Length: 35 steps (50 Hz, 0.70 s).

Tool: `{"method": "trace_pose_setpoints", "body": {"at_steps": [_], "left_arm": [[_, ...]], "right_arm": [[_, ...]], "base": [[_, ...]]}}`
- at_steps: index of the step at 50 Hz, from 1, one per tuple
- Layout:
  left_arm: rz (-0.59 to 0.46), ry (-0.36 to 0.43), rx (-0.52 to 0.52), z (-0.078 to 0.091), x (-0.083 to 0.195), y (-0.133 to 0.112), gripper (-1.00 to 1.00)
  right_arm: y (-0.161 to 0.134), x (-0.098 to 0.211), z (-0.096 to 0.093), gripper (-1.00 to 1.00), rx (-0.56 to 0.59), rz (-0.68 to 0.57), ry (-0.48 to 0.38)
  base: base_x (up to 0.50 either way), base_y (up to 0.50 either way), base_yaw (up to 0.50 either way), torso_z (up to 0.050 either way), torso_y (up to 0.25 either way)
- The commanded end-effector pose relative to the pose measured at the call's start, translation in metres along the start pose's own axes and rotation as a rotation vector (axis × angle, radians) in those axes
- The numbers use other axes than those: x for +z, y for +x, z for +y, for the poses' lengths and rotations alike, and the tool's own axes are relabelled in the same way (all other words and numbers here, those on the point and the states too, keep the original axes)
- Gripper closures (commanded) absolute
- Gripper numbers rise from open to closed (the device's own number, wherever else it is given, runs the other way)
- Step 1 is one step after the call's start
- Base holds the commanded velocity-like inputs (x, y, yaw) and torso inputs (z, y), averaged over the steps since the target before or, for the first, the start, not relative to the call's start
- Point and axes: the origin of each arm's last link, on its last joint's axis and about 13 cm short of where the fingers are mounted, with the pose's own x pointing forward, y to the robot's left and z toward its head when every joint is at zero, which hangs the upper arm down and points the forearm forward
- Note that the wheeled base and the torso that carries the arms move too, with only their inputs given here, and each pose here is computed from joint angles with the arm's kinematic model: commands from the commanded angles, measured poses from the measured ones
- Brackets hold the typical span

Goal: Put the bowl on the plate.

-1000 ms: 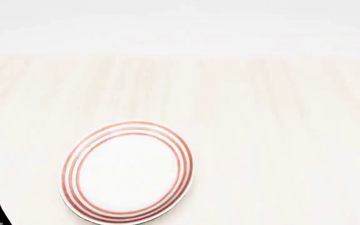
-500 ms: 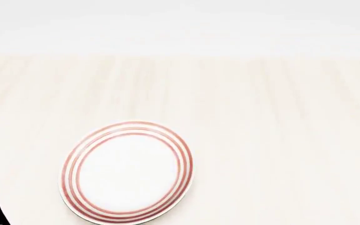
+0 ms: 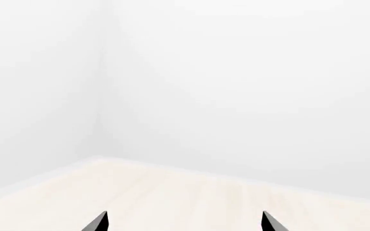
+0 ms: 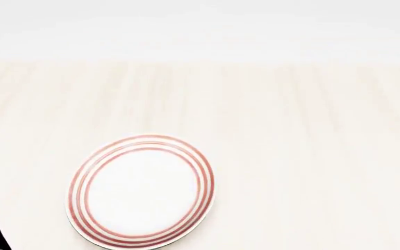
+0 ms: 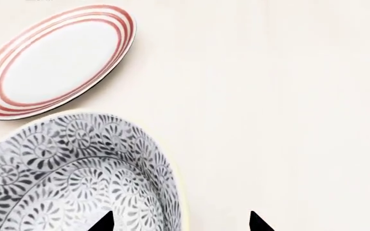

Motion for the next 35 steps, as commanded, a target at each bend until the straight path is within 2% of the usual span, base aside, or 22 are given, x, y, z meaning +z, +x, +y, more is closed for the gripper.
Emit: {"method": "trace_pose_setpoints", "body": {"at_steps": [1, 2, 18, 24, 35], "left_arm": [[-0.001, 0.008, 0.007, 0.004, 0.005, -0.008, -1.0], [-0.001, 0.008, 0.007, 0.004, 0.005, -0.008, -1.0], [-0.002, 0.008, 0.006, 0.004, 0.005, -0.007, -1.0], [0.0, 0.01, -0.001, 0.003, 0.004, -0.007, -1.0], [0.002, 0.006, -0.002, 0.003, 0.004, -0.006, -1.0]], "right_arm": [[0.003, -0.014, -0.006, -1.0, 0.009, -0.005, 0.034], [0.003, -0.014, -0.006, 1.0, 0.011, -0.007, 0.033], [-0.001, -0.011, -0.002, 1.0, 0.037, -0.071, 0.016], [-0.002, 0.006, 0.013, 1.0, 0.142, -0.213, -0.006], [0.027, 0.031, 0.031, 1.0, 0.296, -0.321, -0.013]], "base": [[0.0, 0.0, 0.0, 0.0, 0.0], [0.0, 0.0, 0.0, 0.0, 0.0], [0.0, 0.0, 0.0, 0.0, 0.0], [0.0, 0.0, 0.0, 0.0, 0.0], [0.0, 0.0, 0.0, 0.0, 0.0]]}}
